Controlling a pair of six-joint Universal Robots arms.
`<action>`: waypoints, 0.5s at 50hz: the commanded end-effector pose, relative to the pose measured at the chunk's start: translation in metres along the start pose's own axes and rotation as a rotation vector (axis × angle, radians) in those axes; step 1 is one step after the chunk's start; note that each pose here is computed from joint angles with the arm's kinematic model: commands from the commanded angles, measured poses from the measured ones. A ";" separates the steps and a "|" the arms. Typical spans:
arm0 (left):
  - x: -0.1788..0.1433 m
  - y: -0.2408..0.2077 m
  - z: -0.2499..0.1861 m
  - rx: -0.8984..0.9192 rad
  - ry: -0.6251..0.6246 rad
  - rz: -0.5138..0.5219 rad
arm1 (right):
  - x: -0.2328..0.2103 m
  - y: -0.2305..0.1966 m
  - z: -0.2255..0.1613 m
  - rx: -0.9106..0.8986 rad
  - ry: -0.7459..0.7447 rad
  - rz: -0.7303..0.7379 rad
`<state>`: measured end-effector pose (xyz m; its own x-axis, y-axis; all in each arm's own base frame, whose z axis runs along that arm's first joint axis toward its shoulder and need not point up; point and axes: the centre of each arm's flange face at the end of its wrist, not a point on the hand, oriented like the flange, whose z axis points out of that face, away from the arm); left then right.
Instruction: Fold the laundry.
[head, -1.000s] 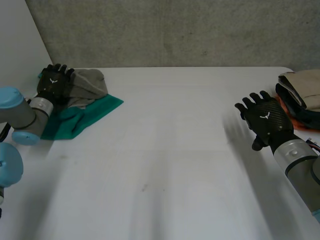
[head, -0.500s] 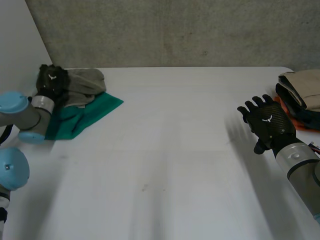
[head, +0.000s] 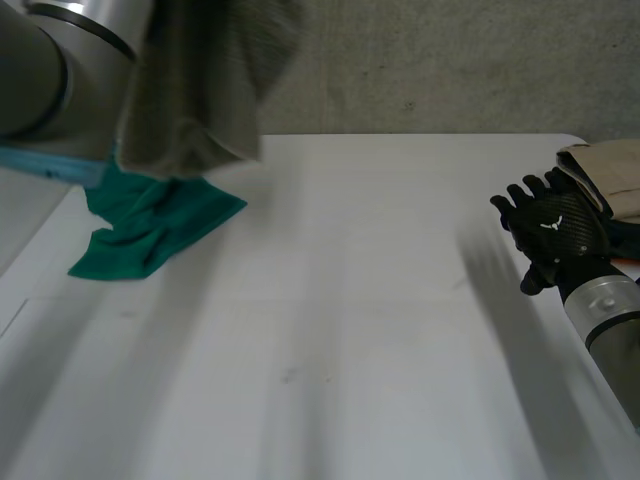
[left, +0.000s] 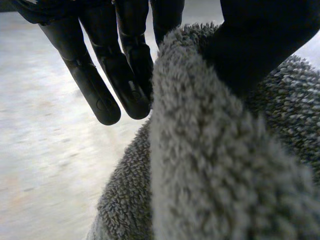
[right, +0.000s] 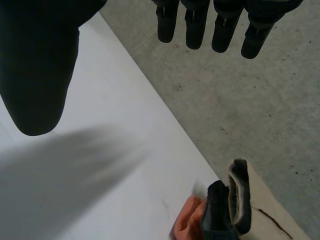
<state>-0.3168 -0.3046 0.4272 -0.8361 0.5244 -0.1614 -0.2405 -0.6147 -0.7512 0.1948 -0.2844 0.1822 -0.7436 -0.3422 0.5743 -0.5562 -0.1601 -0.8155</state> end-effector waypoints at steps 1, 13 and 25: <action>0.063 0.021 -0.043 -0.192 0.118 -0.072 | 0.004 -0.006 -0.004 0.015 0.017 0.011; 0.124 0.134 -0.180 -0.887 0.326 -0.013 | 0.007 -0.012 -0.007 0.024 0.023 0.077; 0.092 0.087 -0.173 -0.853 0.110 0.084 | 0.004 -0.018 -0.018 -0.137 -0.079 0.307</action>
<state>-0.3468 -0.2167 0.2012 -0.7104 0.6558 -0.2556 0.3512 0.0156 -0.9362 0.1941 -0.2723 0.1968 -0.8254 -0.3885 0.4097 -0.4284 -0.0418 -0.9026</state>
